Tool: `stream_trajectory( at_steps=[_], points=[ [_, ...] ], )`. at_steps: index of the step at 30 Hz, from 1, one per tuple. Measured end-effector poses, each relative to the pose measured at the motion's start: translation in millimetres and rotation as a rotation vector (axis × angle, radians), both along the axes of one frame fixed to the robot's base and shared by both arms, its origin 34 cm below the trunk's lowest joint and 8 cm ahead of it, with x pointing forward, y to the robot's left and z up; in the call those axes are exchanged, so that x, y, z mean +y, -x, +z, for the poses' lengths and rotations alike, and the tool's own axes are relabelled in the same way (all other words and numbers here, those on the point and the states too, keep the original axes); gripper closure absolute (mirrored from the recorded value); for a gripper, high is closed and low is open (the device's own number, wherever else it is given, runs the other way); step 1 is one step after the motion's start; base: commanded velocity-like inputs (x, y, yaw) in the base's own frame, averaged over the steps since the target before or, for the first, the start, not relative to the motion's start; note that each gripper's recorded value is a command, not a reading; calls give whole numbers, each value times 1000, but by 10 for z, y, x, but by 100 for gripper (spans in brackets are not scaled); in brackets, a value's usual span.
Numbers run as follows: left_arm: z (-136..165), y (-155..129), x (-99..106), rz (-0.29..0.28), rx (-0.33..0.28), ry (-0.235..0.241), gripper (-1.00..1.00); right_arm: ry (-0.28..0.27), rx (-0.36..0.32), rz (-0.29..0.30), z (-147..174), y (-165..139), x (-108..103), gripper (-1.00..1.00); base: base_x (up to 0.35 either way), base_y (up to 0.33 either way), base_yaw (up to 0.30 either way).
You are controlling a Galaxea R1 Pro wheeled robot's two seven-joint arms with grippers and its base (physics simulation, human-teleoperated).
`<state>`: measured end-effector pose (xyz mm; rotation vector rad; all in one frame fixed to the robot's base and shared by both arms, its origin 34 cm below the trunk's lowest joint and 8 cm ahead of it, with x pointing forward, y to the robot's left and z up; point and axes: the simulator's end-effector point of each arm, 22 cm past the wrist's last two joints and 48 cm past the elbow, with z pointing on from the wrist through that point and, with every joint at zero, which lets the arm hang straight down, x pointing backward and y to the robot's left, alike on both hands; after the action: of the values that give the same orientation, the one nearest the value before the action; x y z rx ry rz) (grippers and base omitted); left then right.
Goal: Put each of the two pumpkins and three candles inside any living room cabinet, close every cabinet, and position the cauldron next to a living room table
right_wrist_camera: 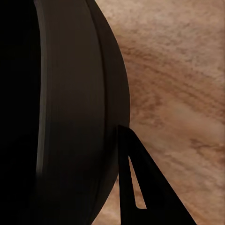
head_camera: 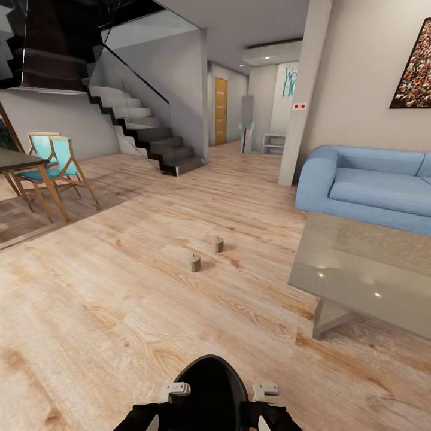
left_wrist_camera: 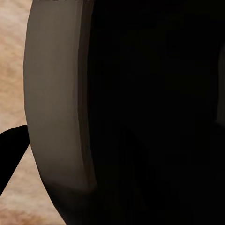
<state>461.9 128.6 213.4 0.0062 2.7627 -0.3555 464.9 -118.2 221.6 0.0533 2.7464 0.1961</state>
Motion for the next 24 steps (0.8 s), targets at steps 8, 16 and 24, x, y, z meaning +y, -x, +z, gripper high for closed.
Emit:
stream_trajectory(
  at_steps=[8,16,24],
  points=[
    [2,-5,0,1,-2,0,100,-1,0,-1,0,-1,0,100,0,0,0],
    [6,-11,1,1,-4,-2,100,0,-1,-1,3,-6,-1,100,0,0,0],
    [25,-27,0,2,-8,-2,100,0,-6,-1,22,-20,-1,100,0,0,0]
  ],
)
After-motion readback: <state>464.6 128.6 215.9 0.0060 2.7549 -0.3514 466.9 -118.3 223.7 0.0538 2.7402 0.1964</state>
